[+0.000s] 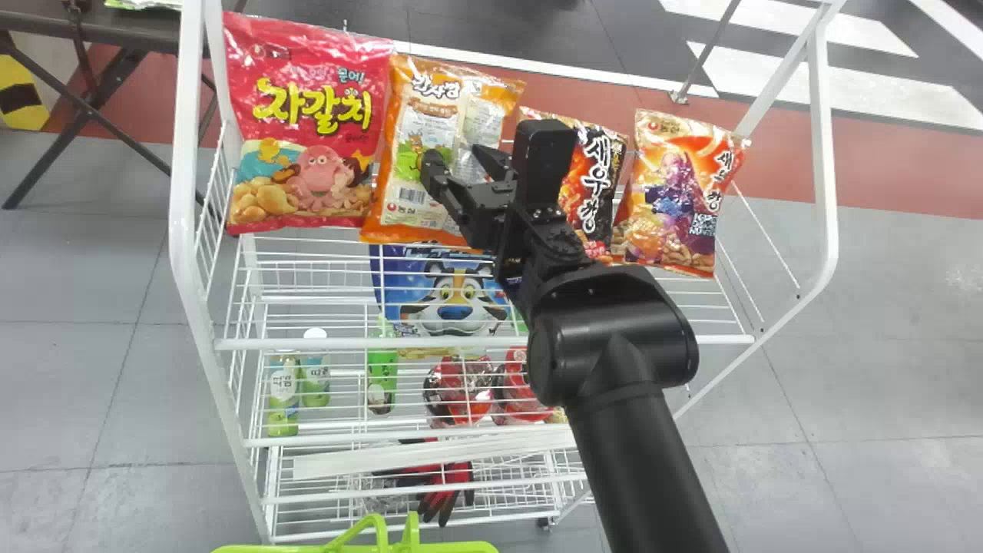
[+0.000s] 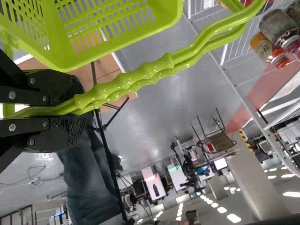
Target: Hold basket handle with left hand then pick Gamjakkang with right hand and place into basket
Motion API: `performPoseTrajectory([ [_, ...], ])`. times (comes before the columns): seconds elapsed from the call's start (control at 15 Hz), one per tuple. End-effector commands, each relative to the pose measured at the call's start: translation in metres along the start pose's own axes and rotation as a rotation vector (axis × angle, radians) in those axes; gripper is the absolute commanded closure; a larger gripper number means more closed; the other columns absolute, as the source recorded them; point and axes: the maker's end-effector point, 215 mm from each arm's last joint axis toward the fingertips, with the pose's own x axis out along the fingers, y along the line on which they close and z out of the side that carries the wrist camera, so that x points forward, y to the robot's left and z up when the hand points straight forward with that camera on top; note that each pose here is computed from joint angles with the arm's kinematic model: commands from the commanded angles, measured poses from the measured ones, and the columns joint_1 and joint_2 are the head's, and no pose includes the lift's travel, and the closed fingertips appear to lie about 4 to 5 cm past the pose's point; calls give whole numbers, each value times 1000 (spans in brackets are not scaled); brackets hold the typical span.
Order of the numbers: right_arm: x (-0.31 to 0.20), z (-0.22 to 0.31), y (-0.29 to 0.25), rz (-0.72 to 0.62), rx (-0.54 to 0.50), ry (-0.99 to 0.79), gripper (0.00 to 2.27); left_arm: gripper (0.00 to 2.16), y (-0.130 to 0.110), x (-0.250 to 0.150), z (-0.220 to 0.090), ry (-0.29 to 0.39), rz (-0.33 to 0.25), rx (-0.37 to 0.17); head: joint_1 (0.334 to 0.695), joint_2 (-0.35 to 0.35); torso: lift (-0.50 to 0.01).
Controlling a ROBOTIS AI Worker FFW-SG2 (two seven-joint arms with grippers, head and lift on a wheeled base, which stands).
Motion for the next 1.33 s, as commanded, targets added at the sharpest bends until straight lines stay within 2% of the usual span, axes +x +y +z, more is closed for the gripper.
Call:
performPoseTrajectory([
  [0.0,0,7,6,9,-18,-35,2246,2145,2,1,1,1,-3,-2,695,-258,-18],
  [0.27,-14,29,12,-11,-54,-158,2243,2145,3,2,0,2,-3,-8,695,-245,-18],
  [0.67,-48,43,7,-68,-60,-207,2243,2145,0,1,2,-2,0,1,695,-264,-18],
  [1.0,-82,43,13,-23,-33,-173,2243,2145,-3,0,3,0,-1,10,695,-286,-18],
  [1.27,-129,35,13,-1,-38,-116,2243,2145,-5,0,1,0,-3,9,695,-310,-18],
])
